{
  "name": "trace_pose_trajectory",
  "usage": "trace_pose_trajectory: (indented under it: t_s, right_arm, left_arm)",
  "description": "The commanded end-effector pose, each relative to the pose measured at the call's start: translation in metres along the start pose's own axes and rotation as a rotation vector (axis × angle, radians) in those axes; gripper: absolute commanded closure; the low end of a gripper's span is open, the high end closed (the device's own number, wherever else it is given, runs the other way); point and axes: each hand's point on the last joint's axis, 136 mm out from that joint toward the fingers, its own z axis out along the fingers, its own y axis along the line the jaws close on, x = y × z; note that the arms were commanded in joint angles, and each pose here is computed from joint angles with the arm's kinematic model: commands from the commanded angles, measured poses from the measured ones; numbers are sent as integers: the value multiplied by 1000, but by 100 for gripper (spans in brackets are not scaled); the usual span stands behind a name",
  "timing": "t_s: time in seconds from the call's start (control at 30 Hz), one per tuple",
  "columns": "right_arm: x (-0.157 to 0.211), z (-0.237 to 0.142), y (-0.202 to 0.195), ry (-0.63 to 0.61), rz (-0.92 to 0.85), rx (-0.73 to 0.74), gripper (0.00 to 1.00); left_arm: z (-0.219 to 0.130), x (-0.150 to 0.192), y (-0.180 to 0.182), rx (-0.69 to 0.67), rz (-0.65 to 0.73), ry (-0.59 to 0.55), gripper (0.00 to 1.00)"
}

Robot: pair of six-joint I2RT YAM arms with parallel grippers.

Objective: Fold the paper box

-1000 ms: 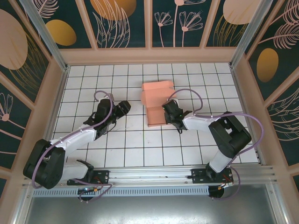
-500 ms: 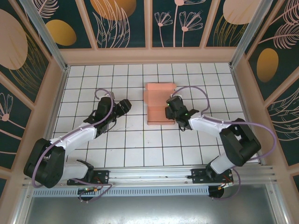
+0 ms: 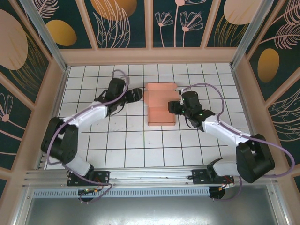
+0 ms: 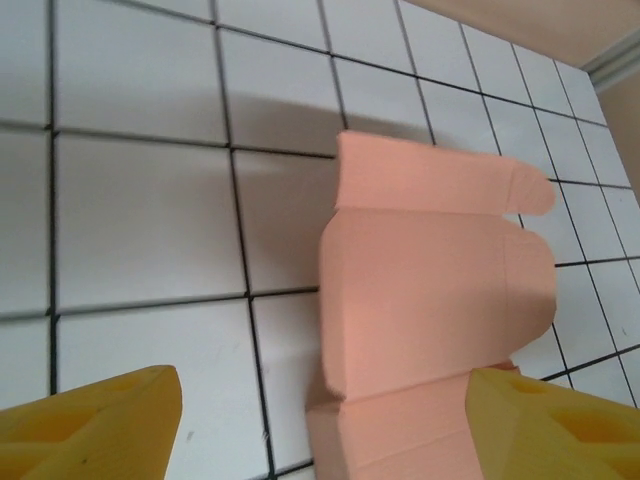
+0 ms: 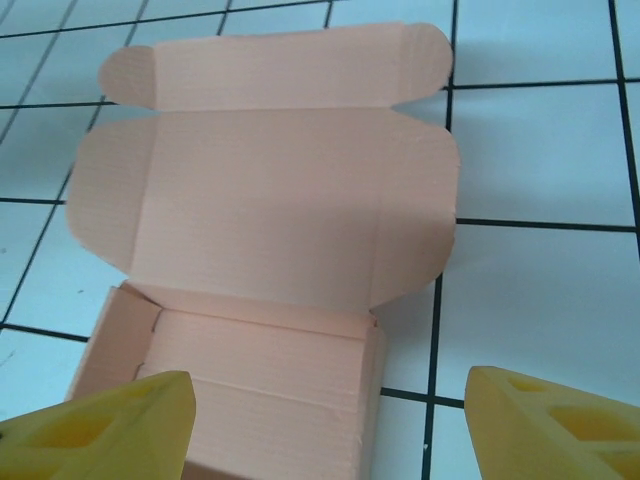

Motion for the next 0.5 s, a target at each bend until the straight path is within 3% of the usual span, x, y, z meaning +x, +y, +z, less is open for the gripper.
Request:
trace_pose_trajectory:
  t_s: [0.0, 0.17, 0.47]
  right_arm:
    - [-7, -10, 7, -41, -35, -54, 28]
    - [-6, -17, 1, -48, -33, -45, 28]
    - [-4, -24, -8, -63, -18, -33, 28]
  left_arm:
    - [18, 13, 4, -36, 129, 162, 29]
    - [41, 12, 9, -87, 189, 289, 35]
    - [65, 14, 0, -43, 192, 378, 48]
